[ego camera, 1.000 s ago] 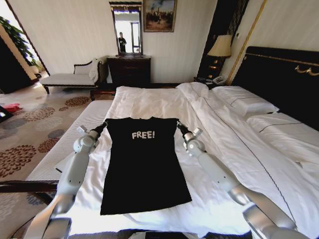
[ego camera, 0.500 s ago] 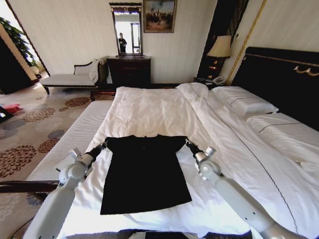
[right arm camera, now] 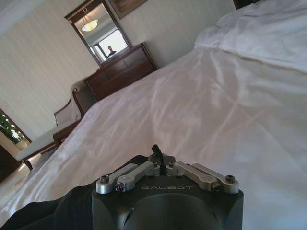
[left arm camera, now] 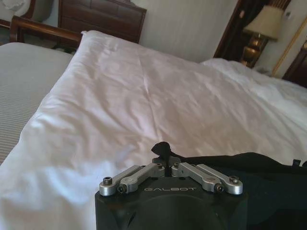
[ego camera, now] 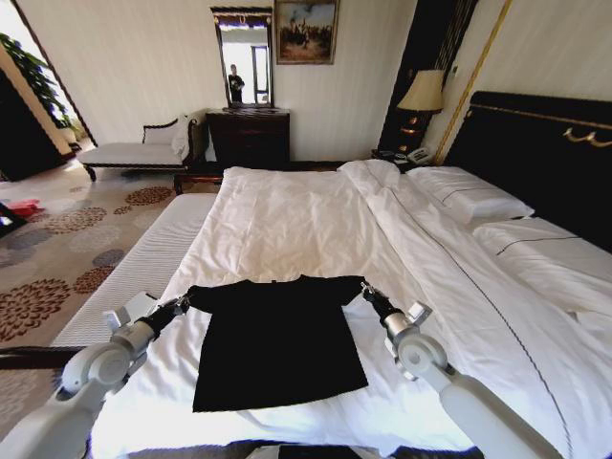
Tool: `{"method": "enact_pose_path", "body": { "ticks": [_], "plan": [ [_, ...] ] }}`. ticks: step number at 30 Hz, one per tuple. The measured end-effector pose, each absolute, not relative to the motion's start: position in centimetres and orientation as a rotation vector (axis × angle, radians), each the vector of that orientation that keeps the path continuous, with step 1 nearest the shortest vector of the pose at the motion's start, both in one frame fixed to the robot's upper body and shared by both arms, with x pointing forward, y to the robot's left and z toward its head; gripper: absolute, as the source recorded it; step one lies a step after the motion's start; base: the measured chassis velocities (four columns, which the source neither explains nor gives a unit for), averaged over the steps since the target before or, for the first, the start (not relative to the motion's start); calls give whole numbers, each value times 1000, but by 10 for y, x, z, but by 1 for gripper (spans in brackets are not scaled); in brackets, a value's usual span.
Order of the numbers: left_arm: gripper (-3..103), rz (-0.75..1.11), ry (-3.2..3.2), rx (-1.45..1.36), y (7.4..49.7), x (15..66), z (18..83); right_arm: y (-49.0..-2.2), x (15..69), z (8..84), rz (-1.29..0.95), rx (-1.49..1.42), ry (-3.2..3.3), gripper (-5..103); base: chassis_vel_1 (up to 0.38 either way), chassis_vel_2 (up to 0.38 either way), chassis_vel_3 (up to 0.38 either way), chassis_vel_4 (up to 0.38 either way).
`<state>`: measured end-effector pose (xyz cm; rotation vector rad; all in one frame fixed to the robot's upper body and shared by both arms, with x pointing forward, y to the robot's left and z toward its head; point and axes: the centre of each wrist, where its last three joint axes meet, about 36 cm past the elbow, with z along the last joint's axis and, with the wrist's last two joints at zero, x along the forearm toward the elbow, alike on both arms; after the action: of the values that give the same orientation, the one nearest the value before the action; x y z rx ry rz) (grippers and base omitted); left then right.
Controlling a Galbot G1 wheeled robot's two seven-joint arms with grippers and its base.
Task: Fold the clothes on the bed.
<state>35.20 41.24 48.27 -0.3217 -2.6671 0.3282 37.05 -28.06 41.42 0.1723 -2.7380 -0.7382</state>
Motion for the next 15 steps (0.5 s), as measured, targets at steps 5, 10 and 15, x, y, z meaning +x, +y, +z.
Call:
{"method": "enact_pose_path", "body": {
  "ticks": [5,10,15],
  "plan": [
    [1,184,-2606,-357,411,344,488,-278,351,403,-695,164,-2703,1,0,0,0,0],
    [1,126,-2550,-365,406,330,477,-278,339,394,-685,141,-2678,1,0,0,0,0],
    [1,110,-2485,-368,403,312,466,-279,327,386,-650,136,-2647,1,0,0,0,0]
  ]
}}
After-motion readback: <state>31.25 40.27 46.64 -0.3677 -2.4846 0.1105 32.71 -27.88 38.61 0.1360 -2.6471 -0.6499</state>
